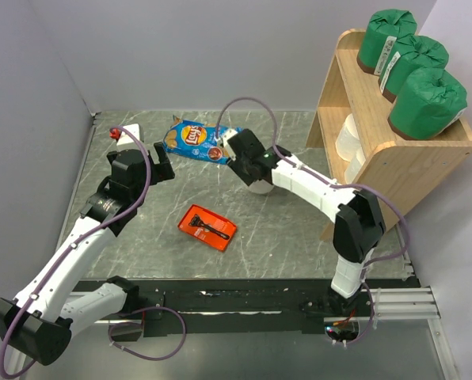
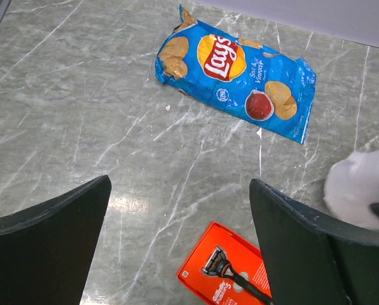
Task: Place and organize the paper towels onto the shelf
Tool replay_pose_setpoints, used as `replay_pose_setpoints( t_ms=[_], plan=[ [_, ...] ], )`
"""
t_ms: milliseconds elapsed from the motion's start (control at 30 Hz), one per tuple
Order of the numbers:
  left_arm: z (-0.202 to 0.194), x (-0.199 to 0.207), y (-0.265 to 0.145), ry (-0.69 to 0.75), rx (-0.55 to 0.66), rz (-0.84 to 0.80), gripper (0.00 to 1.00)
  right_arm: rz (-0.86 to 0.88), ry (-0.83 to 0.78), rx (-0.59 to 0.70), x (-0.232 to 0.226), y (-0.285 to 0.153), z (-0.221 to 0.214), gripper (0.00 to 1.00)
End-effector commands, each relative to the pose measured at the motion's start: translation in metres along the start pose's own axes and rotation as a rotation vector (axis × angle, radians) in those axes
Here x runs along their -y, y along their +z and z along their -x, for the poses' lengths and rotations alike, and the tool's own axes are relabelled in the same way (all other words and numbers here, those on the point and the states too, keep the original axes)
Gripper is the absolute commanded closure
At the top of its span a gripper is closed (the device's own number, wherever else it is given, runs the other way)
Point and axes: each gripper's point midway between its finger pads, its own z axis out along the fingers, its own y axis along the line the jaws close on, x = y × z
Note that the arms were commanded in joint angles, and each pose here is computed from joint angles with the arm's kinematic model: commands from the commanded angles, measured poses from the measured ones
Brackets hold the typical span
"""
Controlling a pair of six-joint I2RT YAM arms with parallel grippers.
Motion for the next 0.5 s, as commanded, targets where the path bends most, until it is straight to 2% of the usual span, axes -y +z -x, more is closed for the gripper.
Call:
replay_pose_setpoints(
  t_ms=[0, 300, 367, 467],
  plan=[
    [0.018, 0.003, -0.005, -0.036, 0.051, -0.004, 0.04, -0.212, -0.036, 0.214, 0.072, -0.081, 0.064, 0.64],
    [0.02, 0.004, -0.007, -0.039, 0.059, -0.015, 0.04, -0.583, -0.083, 0.263, 0.179, -0.138, 0.087, 0.66],
    [0.019, 0.004, -0.006, -0.036, 0.053, -0.016, 0.04, -0.623, -0.067, 0.289, 0.197, -0.145, 0.091, 0.66],
    [0.018, 0.005, -0.006, -0.037, 0.05, -0.02, 0.04, -0.666, -0.061, 0.258, 0.224, -0.146, 0.085, 0.66]
  ],
)
